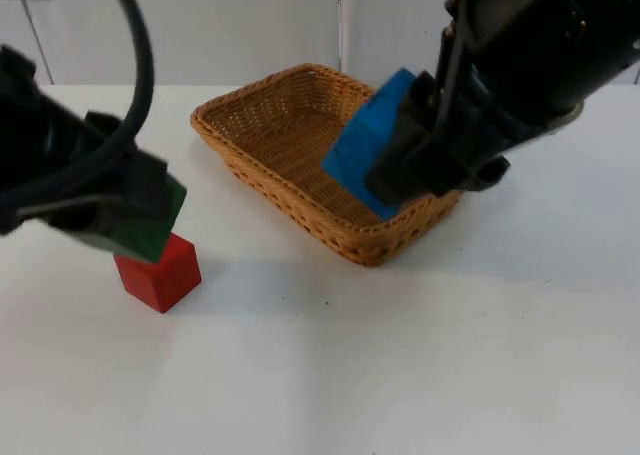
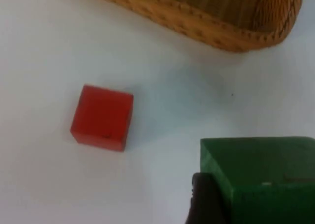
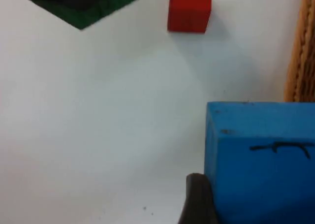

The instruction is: Pick up one cube with each hand and place exactly two cubes into the same basket, leaving the remaining cube outside.

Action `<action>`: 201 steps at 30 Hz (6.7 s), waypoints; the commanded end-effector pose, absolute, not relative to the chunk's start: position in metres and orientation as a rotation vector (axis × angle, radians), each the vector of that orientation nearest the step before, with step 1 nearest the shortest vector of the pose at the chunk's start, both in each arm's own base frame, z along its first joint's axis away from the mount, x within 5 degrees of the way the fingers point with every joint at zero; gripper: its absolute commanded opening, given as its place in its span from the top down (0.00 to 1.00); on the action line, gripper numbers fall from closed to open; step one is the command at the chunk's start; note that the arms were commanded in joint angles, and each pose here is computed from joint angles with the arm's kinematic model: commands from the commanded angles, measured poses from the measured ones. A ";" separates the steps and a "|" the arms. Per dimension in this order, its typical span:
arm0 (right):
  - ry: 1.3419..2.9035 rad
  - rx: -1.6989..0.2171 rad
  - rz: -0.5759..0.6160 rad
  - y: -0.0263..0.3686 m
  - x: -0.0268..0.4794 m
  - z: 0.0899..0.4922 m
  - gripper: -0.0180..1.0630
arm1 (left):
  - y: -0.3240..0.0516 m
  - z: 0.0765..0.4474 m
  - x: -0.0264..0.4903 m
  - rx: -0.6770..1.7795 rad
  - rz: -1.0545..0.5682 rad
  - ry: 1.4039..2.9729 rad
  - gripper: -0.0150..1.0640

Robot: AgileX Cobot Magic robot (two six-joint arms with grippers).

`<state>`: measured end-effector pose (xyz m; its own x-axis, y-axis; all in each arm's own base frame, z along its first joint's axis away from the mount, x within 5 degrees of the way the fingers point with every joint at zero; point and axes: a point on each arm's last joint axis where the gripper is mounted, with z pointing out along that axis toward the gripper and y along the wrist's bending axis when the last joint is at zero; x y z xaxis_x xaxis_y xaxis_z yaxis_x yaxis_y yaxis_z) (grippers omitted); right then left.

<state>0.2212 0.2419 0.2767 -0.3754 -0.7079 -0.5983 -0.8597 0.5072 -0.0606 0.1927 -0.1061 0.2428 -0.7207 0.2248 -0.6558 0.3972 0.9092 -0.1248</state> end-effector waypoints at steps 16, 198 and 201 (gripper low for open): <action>2.270 -0.923 0.298 0.193 0.280 0.289 0.98 | -0.134 0.256 0.251 0.519 -0.267 2.340 0.99; 2.116 -0.790 0.370 0.149 0.230 0.345 0.32 | -0.085 0.350 0.222 0.624 -0.471 2.114 0.16; 2.103 -0.793 0.375 0.144 0.220 0.352 0.32 | -0.083 0.350 0.211 0.620 -0.469 2.101 0.16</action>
<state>0.2284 0.1486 0.3464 -0.4570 -0.4120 -0.7883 -0.6534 0.7569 -0.0169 0.2193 -0.0846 0.3486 -0.5025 0.2731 -0.8203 0.5915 0.8006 -0.0958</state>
